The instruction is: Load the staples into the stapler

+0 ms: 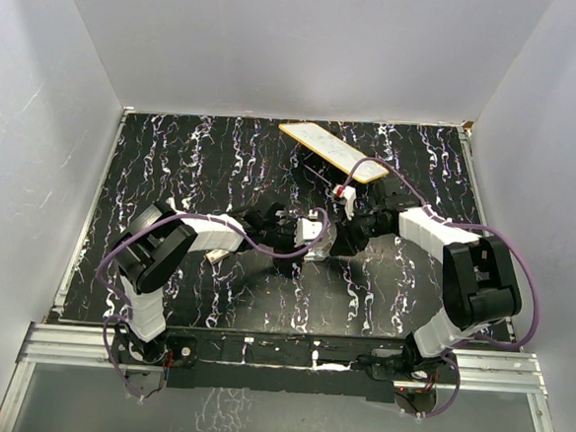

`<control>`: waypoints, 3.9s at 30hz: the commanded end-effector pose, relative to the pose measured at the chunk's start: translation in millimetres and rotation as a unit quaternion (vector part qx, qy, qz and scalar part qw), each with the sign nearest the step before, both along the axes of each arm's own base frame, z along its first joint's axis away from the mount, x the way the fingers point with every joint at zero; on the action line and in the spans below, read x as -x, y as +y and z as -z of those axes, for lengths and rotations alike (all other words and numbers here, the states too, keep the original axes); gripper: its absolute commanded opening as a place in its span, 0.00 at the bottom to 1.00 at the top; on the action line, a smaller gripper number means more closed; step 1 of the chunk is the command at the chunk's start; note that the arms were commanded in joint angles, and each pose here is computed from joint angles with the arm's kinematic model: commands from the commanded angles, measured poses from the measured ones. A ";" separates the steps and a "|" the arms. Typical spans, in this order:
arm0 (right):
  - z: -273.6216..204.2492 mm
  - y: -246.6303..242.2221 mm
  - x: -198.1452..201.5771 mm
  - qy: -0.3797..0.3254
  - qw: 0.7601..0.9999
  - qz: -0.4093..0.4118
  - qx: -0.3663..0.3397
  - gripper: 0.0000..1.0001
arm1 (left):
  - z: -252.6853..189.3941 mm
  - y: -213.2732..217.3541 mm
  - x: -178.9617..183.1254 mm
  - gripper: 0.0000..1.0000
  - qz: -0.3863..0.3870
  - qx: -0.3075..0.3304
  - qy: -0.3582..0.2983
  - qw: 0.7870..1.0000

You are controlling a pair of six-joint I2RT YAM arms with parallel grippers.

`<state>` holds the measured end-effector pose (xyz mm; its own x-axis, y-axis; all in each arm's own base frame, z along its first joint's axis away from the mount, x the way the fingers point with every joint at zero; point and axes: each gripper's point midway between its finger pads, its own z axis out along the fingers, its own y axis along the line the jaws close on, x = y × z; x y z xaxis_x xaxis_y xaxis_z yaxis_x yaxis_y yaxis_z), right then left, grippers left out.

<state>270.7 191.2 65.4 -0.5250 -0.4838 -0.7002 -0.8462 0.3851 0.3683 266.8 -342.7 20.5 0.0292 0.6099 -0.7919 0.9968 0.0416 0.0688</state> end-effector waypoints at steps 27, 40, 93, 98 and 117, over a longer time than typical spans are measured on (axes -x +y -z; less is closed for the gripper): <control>-12.1 45.9 -6.3 -0.023 0.997 -0.061 -0.029 0.30 | 29.0 11.3 23.4 0.32 0.019 -0.023 0.026 0.999; -13.3 34.4 -19.8 -0.085 0.995 -0.054 0.011 0.42 | 27.2 14.2 24.0 0.44 0.017 -0.030 0.027 0.999; 3.3 55.2 -10.5 -0.207 0.968 -0.125 0.061 0.08 | -147.3 117.9 -62.1 0.94 -0.261 0.147 0.336 0.893; -58.0 66.2 -20.6 -0.240 0.967 -0.088 0.018 0.08 | -158.3 89.1 -61.5 0.93 -0.252 0.183 0.422 0.852; -141.7 82.8 -43.6 -0.271 0.961 -0.052 -0.023 0.08 | -190.9 18.6 -38.3 0.97 -0.195 0.203 0.581 0.763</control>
